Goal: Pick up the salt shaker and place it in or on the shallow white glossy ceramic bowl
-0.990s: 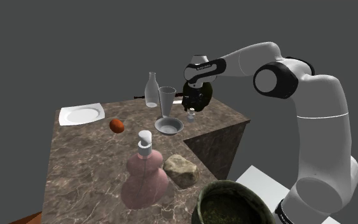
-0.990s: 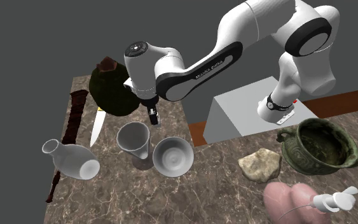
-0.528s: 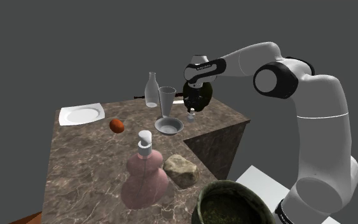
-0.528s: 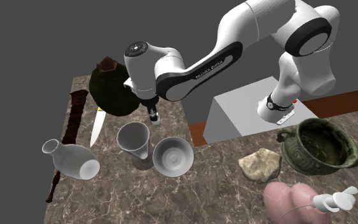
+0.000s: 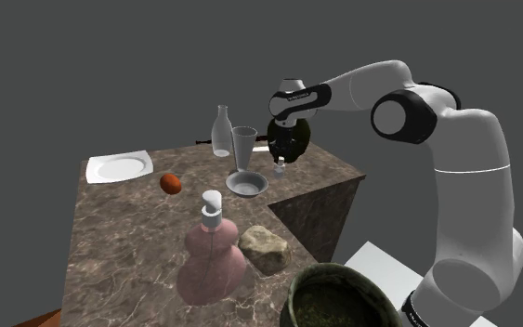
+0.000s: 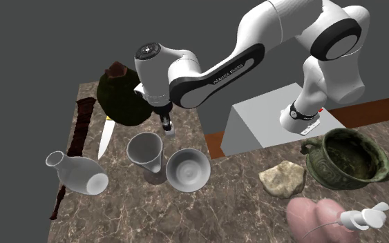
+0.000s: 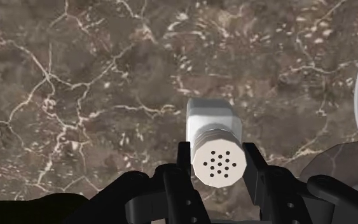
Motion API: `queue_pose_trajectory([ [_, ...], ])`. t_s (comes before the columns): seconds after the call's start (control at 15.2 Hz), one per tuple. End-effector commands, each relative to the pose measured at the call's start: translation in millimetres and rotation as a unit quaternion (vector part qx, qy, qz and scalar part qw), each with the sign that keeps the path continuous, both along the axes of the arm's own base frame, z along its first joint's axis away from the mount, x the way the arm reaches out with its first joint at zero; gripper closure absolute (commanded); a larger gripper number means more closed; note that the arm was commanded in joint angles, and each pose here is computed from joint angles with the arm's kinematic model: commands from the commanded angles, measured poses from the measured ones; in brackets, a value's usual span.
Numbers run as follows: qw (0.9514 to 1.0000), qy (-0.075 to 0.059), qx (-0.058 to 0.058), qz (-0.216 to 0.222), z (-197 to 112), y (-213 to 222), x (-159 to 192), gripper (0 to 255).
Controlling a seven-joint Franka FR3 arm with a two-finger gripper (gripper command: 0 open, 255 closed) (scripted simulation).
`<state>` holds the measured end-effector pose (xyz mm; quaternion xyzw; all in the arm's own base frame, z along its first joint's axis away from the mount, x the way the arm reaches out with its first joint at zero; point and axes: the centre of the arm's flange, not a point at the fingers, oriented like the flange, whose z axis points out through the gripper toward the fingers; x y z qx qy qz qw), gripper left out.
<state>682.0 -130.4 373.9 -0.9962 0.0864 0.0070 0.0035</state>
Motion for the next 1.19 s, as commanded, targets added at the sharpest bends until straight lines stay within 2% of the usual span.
queue_pose_trajectory([
  [0.0,1.0000,0.000,0.000,0.000,9.7,-0.2,0.5,255],
  [1.12,1.0000,0.000,0.000,0.000,99.4,-0.2,0.6,255],
])
